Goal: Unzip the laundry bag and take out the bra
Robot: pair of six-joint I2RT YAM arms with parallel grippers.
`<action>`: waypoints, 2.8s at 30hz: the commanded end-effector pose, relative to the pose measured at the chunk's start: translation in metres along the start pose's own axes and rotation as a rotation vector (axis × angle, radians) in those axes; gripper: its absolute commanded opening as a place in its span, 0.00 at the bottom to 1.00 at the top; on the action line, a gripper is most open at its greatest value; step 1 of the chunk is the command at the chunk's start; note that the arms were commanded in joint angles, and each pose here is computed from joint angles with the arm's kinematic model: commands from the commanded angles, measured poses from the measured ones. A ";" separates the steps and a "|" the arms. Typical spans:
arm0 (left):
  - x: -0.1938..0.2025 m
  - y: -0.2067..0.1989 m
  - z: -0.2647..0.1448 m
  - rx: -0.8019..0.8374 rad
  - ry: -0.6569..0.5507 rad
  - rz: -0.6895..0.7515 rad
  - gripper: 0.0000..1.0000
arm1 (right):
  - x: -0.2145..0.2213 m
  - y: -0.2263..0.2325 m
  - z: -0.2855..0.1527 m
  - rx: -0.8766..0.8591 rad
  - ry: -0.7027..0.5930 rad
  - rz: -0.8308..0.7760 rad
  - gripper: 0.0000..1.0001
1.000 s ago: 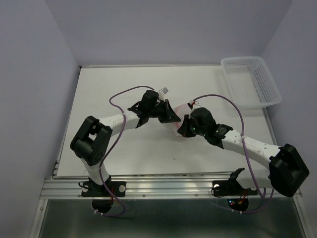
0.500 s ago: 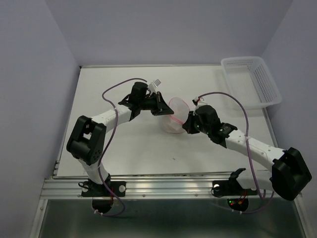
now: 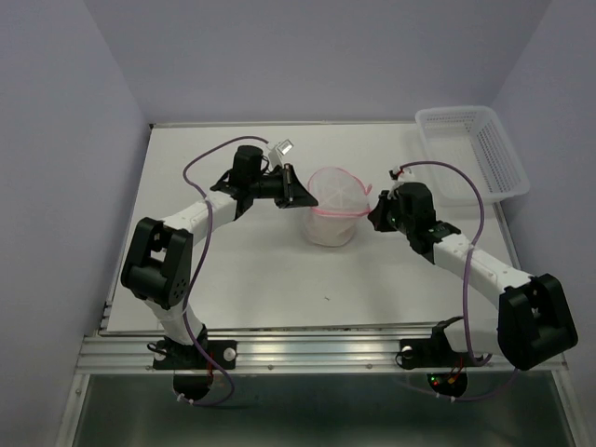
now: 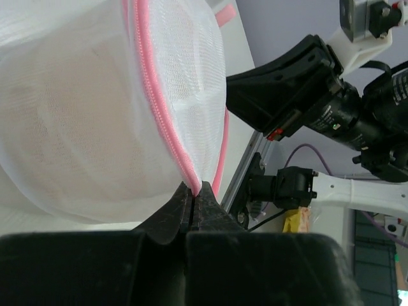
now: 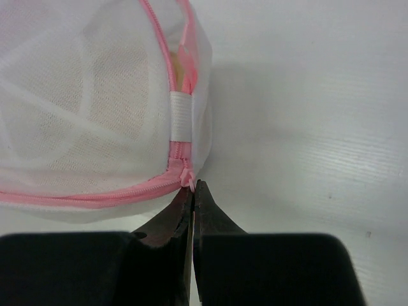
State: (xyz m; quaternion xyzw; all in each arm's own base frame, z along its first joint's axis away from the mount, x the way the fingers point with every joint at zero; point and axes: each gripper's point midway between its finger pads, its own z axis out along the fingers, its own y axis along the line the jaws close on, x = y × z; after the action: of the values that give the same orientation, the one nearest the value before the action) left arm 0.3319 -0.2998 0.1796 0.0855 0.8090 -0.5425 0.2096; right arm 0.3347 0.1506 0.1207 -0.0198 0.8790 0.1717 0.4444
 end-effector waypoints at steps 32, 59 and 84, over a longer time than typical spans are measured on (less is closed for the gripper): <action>-0.008 -0.013 0.004 0.016 0.013 0.168 0.00 | -0.046 -0.038 -0.008 -0.025 -0.164 -0.072 0.02; 0.006 -0.013 0.021 -0.320 -0.135 0.369 0.00 | -0.080 0.027 -0.044 0.029 -0.005 0.345 1.00; 0.016 -0.025 0.031 -0.335 -0.126 0.475 0.00 | -0.105 0.108 0.029 0.017 0.158 0.287 0.98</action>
State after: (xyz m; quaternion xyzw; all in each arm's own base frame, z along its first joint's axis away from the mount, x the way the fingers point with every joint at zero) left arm 0.3137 -0.3359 0.1607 0.1919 0.8485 -0.3365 0.3606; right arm 0.3941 0.2488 0.2097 0.0990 0.9091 0.2402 0.3256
